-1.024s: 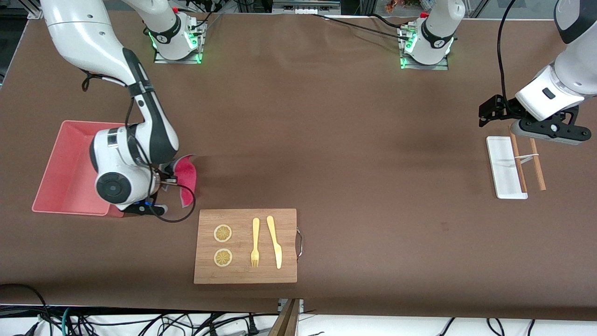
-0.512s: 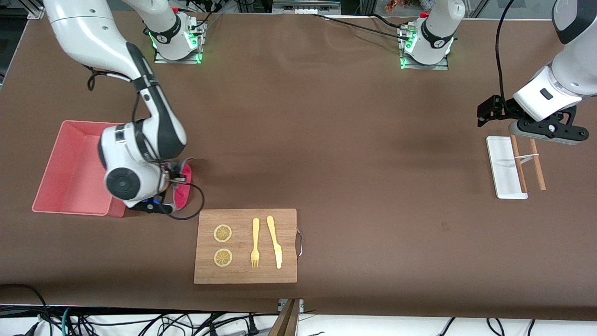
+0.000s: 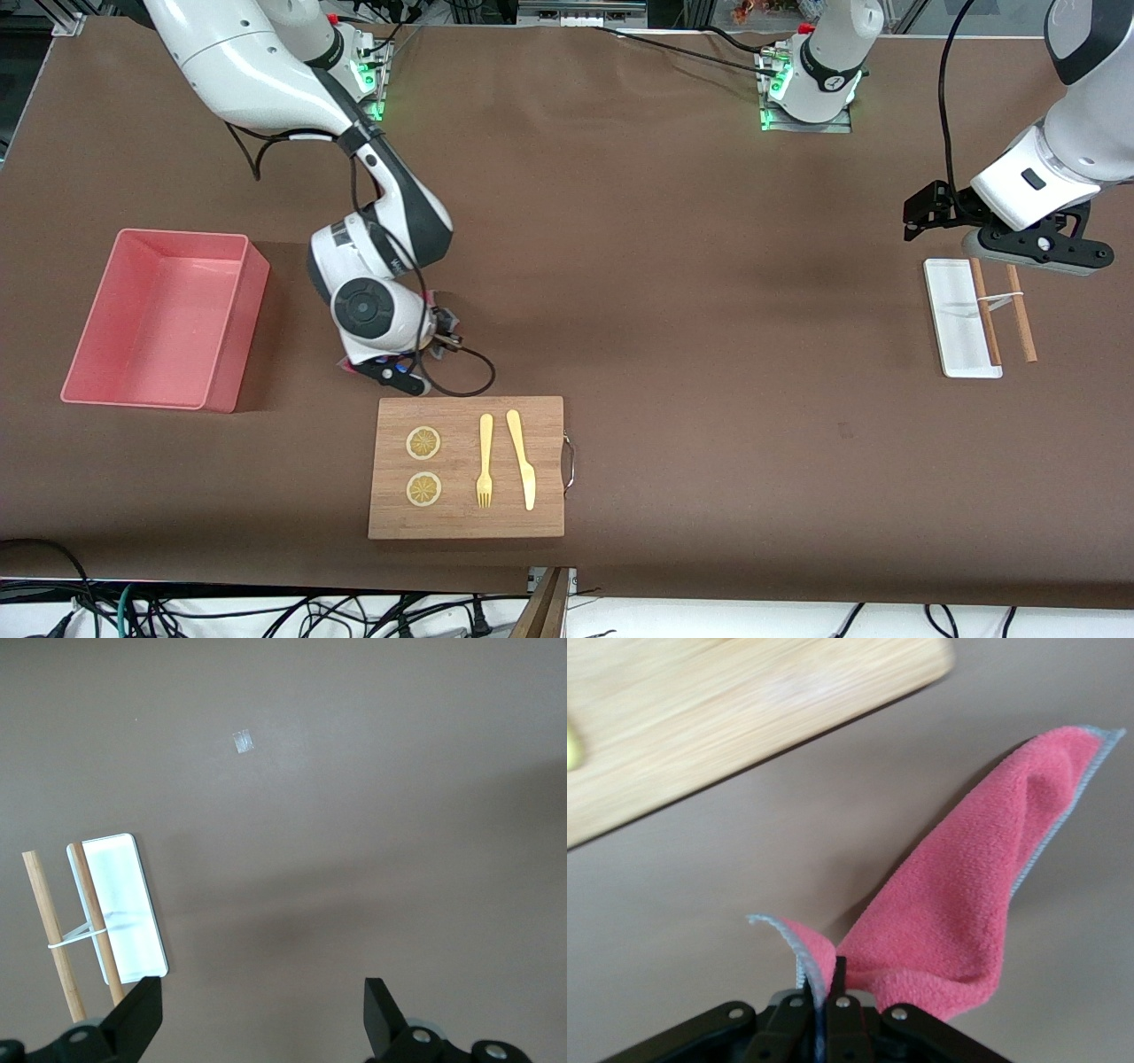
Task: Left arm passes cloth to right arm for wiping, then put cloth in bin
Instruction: 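Wipe the table beside the cutting board with the cloth in the right gripper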
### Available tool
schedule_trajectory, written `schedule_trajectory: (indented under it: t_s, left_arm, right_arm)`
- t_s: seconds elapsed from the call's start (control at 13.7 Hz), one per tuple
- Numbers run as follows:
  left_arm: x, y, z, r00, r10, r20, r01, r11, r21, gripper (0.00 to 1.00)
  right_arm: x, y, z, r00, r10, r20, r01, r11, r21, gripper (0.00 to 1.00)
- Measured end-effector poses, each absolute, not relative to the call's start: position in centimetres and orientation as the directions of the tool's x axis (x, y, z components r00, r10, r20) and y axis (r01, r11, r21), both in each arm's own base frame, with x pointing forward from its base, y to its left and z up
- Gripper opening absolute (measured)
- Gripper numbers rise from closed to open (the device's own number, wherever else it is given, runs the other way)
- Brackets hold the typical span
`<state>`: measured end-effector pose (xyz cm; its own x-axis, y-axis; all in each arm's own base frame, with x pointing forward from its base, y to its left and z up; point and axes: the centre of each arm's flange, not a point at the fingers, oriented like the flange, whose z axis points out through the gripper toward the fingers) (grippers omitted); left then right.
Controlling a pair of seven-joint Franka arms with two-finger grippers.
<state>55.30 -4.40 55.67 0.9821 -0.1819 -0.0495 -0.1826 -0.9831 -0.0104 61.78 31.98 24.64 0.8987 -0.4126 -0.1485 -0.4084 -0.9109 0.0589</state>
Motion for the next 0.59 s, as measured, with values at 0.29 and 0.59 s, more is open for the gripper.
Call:
schedule_trajectory:
  t_s: [0.29, 0.59]
  left_arm:
    - [55.3, -4.5, 55.7, 0.982, -0.182, -0.050, -0.183, -0.983, -0.010, 1.00]
    - [55.3, -4.6, 55.7, 0.982, -0.181, -0.050, -0.182, -0.983, -0.010, 1.00]
  right_arm:
    - [60.5, 37.1, 24.9, 0.853, -0.508, -0.123, -0.516, -0.855, -0.046, 0.02]
    - [59.0, 40.5, 26.0, 0.785, -0.601, -0.152, -0.616, -0.783, -0.086, 0.02]
